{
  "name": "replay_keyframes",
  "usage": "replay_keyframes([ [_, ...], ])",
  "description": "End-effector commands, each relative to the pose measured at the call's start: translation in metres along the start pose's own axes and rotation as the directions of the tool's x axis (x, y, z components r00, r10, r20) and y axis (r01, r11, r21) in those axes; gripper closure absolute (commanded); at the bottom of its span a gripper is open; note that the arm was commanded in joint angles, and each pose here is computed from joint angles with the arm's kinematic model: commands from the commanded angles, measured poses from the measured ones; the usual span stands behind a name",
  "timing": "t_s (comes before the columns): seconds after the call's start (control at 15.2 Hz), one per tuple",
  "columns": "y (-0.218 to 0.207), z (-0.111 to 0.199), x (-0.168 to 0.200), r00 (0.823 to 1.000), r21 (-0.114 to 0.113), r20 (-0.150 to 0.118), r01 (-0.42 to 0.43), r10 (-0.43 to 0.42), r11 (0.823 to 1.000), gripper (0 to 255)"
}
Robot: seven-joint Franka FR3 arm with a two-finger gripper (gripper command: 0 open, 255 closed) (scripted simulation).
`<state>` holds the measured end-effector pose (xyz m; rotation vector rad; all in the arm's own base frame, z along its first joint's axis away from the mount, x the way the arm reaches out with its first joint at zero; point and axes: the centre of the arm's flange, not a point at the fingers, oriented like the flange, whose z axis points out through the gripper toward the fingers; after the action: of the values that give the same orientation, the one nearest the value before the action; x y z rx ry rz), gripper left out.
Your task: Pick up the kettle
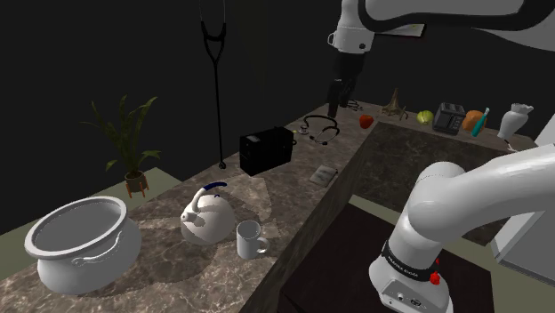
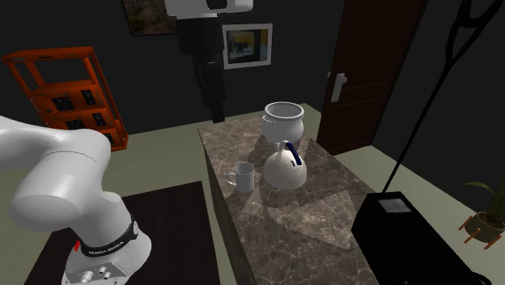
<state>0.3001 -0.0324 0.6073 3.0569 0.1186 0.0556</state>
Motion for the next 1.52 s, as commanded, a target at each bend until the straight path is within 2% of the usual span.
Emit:
replay_keyframes([
  [0.0, 0.000, 0.000, 0.000, 1.000, 0.000, 0.000, 0.000, 0.000, 1.000, 0],
  [0.13, -0.023, 0.013, 0.003, 0.997, 0.000, -0.001, -0.074, 0.074, 0.997, 0],
  [0.33, -0.056, 0.032, 0.011, 0.983, 0.000, -0.002, -0.185, 0.185, 0.983, 0],
  [0.53, -0.089, 0.052, 0.023, 0.956, 0.000, -0.003, -0.293, 0.293, 0.956, 0],
  [0.73, -0.120, 0.071, 0.039, 0.917, 0.000, -0.005, -0.398, 0.398, 0.917, 0],
  [0.86, -0.139, 0.084, 0.051, 0.885, 0.001, -0.006, -0.465, 0.465, 0.885, 0],
  [1.06, -0.167, 0.104, 0.071, 0.828, 0.001, -0.007, -0.561, 0.561, 0.828, 0],
  [1.25, -0.192, 0.123, 0.095, 0.760, 0.002, -0.008, -0.650, 0.650, 0.760, 0],
  [1.45, -0.214, 0.142, 0.122, 0.683, 0.003, -0.009, -0.730, 0.730, 0.683, 0],
])
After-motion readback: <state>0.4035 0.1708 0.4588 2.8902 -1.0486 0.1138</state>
